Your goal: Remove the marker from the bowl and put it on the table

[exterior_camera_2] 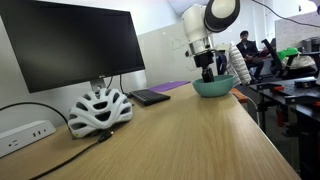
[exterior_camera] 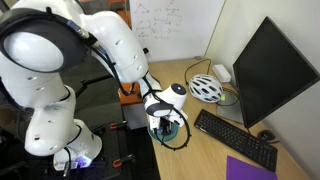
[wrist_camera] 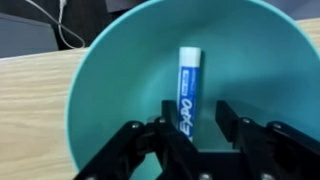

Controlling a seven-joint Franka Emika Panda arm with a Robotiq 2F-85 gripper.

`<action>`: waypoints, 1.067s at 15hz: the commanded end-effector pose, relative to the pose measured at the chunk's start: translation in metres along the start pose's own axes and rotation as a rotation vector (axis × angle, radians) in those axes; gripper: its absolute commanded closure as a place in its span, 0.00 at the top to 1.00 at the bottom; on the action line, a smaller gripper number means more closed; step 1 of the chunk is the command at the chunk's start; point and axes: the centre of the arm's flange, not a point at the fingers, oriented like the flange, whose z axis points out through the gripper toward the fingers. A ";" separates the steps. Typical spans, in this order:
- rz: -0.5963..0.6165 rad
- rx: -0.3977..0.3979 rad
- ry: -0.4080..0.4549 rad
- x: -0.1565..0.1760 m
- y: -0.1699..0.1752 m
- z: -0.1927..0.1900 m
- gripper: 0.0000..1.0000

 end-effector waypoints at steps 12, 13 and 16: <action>0.045 -0.072 0.106 -0.042 -0.013 -0.119 0.05; 0.064 -0.060 0.134 -0.040 -0.018 -0.129 0.05; 0.022 -0.049 0.161 -0.026 -0.060 -0.136 0.05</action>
